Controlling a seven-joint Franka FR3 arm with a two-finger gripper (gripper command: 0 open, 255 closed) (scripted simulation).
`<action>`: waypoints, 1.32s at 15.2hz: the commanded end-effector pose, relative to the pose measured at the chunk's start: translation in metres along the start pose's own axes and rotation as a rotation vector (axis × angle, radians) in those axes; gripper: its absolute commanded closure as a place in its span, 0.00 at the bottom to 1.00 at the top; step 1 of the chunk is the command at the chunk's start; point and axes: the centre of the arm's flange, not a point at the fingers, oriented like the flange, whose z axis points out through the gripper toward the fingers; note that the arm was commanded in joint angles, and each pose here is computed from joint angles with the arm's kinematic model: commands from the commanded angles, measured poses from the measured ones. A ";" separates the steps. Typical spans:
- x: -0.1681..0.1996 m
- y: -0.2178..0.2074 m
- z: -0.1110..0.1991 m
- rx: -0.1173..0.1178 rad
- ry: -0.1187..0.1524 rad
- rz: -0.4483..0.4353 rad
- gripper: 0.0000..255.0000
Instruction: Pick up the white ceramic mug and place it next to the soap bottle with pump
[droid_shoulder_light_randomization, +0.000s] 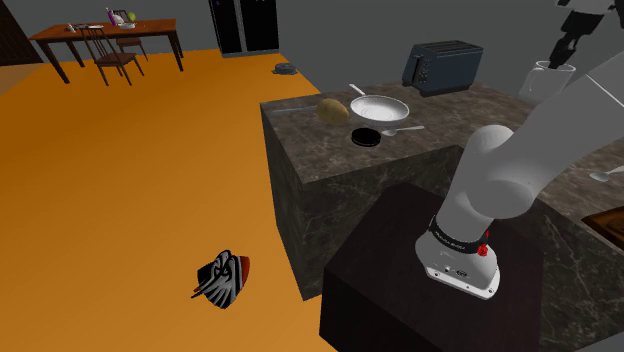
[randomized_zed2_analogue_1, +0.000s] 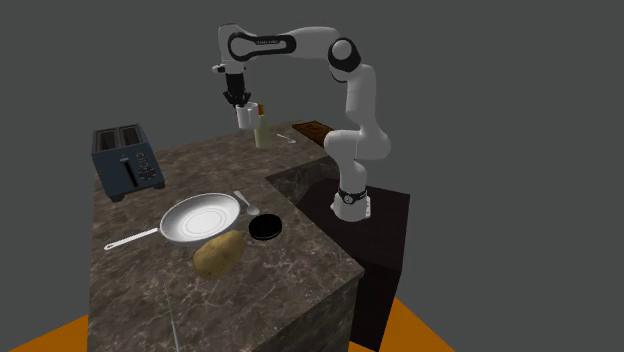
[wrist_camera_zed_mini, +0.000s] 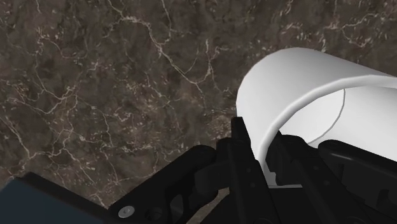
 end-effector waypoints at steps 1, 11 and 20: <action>-0.001 0.000 0.010 -0.001 0.000 0.000 1.00; -0.003 0.000 0.063 -0.001 0.000 0.000 1.00; -0.005 0.000 0.110 -0.001 0.000 0.000 1.00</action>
